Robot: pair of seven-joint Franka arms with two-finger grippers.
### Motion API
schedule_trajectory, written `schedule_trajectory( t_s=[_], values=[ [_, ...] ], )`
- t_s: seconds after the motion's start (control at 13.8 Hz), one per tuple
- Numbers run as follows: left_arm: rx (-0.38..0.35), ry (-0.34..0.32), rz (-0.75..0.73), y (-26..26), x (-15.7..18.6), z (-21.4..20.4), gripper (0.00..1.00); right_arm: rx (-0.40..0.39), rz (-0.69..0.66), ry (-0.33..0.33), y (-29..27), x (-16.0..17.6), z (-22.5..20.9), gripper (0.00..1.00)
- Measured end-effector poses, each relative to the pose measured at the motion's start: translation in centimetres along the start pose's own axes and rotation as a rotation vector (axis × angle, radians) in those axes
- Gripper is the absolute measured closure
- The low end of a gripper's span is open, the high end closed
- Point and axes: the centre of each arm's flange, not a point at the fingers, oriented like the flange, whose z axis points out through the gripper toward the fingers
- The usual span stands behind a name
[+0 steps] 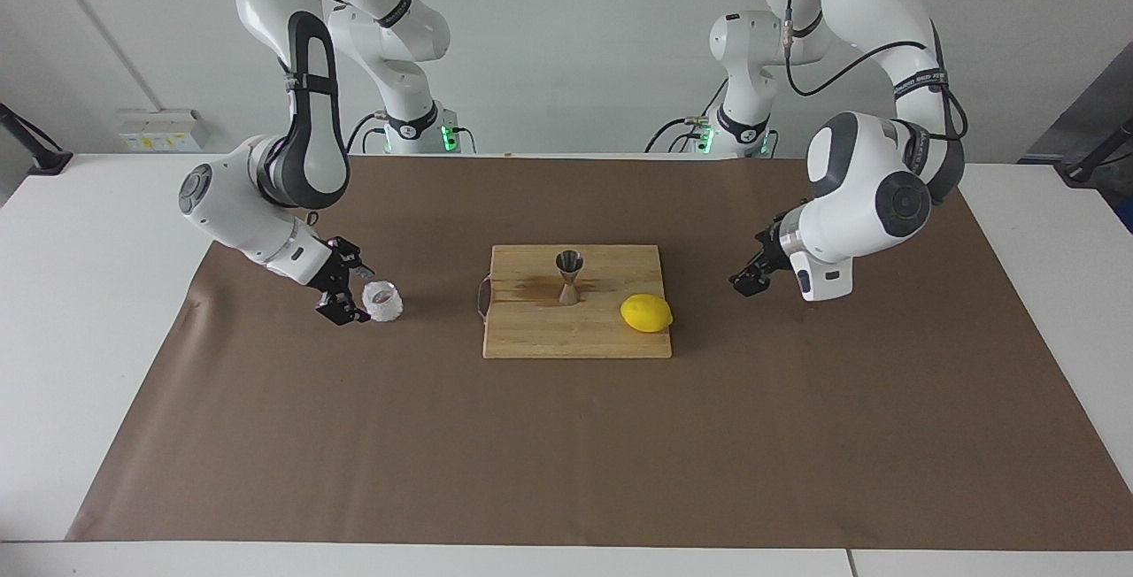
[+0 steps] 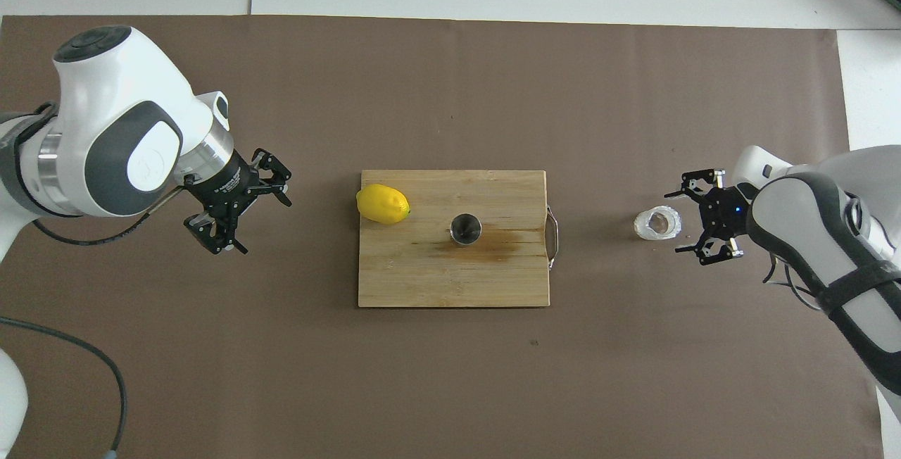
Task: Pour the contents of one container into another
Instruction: 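Open and withdraw the left gripper while the right gripper reaches the white cup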
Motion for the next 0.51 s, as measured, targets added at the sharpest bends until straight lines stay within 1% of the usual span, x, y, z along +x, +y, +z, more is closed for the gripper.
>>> schedule_trajectory(
  t_s=[0.15,0.29,0.36,0.44,0.51],
  values=[
    [0.005,-0.019,0.090,-1.9,1.8,-1.5,0.00,0.000,0.003,0.021,0.0,-0.2,0.7,0.00],
    [-0.005,-0.035,0.192,-3.7,3.6,-2.8,0.00,-0.003,0.001,0.055,-0.1,-0.5,1.7,0.00],
    [-0.001,-0.040,0.221,-4.3,4.0,-3.4,0.00,-0.001,0.001,0.062,-0.2,-0.6,2.0,0.00],
    [0.014,-0.032,0.240,-4.7,4.0,-4.0,0.00,0.001,0.000,0.065,-0.2,-0.6,2.2,0.00],
    [0.042,-0.004,0.282,-4.9,3.8,-4.9,0.00,0.003,0.000,0.067,-0.2,-0.5,2.4,0.00]
  ],
)
